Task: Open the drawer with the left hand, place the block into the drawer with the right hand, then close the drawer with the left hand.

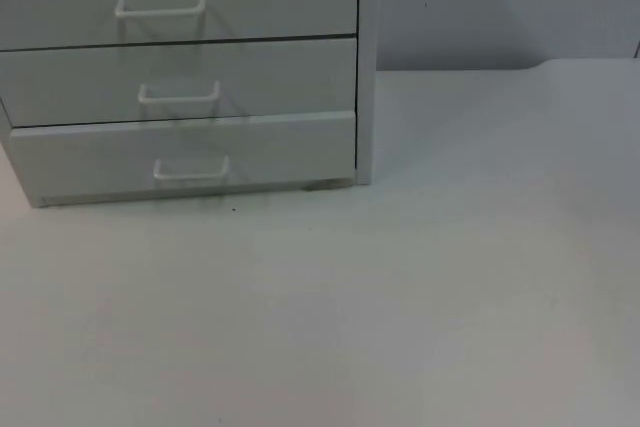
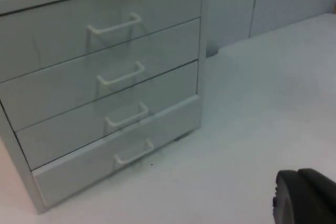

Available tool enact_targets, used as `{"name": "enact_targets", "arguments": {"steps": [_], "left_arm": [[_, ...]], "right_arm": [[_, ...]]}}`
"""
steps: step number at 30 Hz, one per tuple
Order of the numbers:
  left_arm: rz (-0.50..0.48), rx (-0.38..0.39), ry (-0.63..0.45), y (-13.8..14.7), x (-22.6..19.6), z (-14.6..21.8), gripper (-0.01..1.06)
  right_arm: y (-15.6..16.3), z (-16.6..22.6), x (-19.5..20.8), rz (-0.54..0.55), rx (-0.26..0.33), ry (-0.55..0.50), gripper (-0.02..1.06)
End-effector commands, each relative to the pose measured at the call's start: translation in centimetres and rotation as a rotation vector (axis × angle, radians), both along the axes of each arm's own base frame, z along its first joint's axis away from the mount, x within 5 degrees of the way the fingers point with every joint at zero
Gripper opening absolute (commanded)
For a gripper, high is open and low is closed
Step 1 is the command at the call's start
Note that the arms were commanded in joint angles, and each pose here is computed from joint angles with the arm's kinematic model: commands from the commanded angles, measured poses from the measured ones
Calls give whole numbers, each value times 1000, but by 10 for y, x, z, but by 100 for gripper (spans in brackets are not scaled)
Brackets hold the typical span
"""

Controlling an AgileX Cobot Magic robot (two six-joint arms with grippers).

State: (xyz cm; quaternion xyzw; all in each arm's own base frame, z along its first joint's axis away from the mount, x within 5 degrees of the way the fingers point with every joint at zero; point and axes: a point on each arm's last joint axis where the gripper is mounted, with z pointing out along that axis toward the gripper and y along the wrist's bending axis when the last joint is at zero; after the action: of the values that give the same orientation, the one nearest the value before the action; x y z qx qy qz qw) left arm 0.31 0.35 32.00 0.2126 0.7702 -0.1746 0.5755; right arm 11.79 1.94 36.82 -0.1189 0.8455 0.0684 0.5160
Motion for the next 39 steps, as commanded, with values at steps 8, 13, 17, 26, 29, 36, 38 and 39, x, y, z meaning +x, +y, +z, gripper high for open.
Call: {"name": "enact_targets", "arguments": {"steps": [8,13,17,26,29,36,38,39], "left_arm": [[-16,45,54,8,-14,-15,0],[-61,88,136,1,-11,-34,0],[-71,82,145,-1,-11,-36,0],[-72,95,169,-1,-11,-39,0],[-69,108,178,-1,-10,-42,0],[-69,110,182,-2,-8,-45,0],[-69,110,182,-2,-8,-45,0],[-69,110,182,-2,-8,-45,0]], "right_arm": [[7,-1,-56,41,1,-78,72],[8,-28,-78,33,9,-87,72],[5,-49,-95,-16,14,-57,72],[-9,-79,-121,-184,-29,-26,72],[-9,-83,-126,-184,-35,-31,72],[-10,-88,-126,-204,-31,-6,72],[-12,-88,-126,-225,-22,-4,72],[-14,-88,-126,-260,-12,-1,72]]}}
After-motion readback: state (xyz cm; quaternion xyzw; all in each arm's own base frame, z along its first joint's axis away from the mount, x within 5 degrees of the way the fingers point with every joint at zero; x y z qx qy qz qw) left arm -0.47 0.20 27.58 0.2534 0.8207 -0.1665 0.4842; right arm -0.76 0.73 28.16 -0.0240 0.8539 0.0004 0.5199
